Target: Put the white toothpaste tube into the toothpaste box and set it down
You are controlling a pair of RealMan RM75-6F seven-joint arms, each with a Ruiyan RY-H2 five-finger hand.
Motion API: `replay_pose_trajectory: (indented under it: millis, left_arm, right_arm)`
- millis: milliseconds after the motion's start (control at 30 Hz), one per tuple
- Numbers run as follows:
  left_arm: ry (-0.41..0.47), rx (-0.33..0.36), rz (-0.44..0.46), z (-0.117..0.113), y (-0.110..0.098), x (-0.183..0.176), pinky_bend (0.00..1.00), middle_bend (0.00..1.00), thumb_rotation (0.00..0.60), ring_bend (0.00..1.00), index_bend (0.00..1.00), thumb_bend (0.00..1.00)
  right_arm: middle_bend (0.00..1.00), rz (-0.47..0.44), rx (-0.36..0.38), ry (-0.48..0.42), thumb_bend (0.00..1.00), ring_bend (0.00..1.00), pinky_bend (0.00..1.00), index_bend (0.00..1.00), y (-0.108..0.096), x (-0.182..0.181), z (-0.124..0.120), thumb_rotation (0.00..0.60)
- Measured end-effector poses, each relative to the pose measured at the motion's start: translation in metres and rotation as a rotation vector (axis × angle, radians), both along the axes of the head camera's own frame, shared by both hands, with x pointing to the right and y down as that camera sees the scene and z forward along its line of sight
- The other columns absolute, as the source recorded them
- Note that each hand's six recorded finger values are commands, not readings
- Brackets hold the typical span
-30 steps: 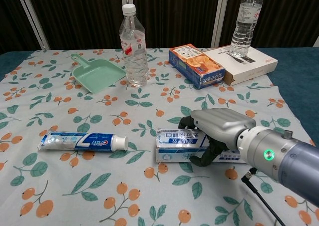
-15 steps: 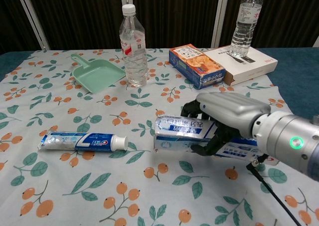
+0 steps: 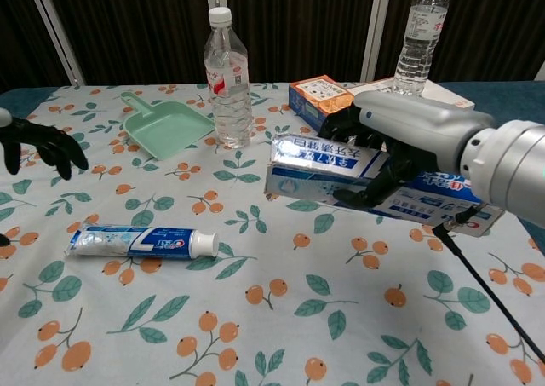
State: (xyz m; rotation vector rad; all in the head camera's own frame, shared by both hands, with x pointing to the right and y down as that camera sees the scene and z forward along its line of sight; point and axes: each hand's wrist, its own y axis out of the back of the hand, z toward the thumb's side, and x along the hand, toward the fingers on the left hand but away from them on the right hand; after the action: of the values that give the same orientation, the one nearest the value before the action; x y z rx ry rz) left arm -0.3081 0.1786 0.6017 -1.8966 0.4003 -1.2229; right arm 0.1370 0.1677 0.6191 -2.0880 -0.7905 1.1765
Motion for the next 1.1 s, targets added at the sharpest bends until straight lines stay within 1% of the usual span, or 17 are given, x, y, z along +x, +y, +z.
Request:
replay_pose_trajectory:
  millis: [100,233,433,667,900,1000,1100]
  left_arm:
    - [-0.041,-0.006,0.029,0.018,-0.009,0.013,0.41,0.33,0.6,0.29,0.26,0.13]
    - [-0.082,-0.029,0.036,0.041,-0.018,0.028,0.44,0.38,0.6,0.33,0.3,0.14]
    - [-0.127,-0.054,0.055,0.065,-0.019,0.047,0.44,0.4,0.6,0.34,0.32,0.15]
    - [-0.196,-0.067,0.039,0.081,-0.017,0.038,0.44,0.41,0.6,0.35,0.33,0.15]
    - [-0.224,-0.088,0.016,0.094,-0.015,0.034,0.45,0.42,0.6,0.36,0.33,0.17]
    - [-0.225,-0.095,0.012,0.099,-0.013,0.037,0.45,0.43,0.6,0.37,0.34,0.2]
    - [-0.222,-0.099,0.011,0.104,-0.013,0.041,0.49,0.47,0.6,0.41,0.38,0.27]
  right_arm:
    - [0.52,0.007,0.011,0.009,0.35,0.46,0.37,0.46,-0.006,0.009,-0.004,0.6]
    - [0.52,0.024,0.019,0.014,0.35,0.46,0.37,0.46,-0.013,0.02,-0.008,0.6]
    - [0.52,0.041,0.024,0.02,0.35,0.46,0.37,0.46,-0.018,0.034,-0.01,0.6]
    - [0.52,0.049,0.032,0.016,0.35,0.46,0.37,0.46,-0.02,0.04,-0.012,0.6]
    - [0.52,0.049,0.036,0.019,0.35,0.46,0.37,0.46,-0.019,0.044,-0.012,0.6]
    - [0.52,0.053,0.036,0.022,0.35,0.46,0.37,0.46,-0.02,0.047,-0.012,0.6]
    - [0.52,0.057,0.035,0.027,0.35,0.46,0.37,0.46,-0.019,0.05,-0.011,0.6]
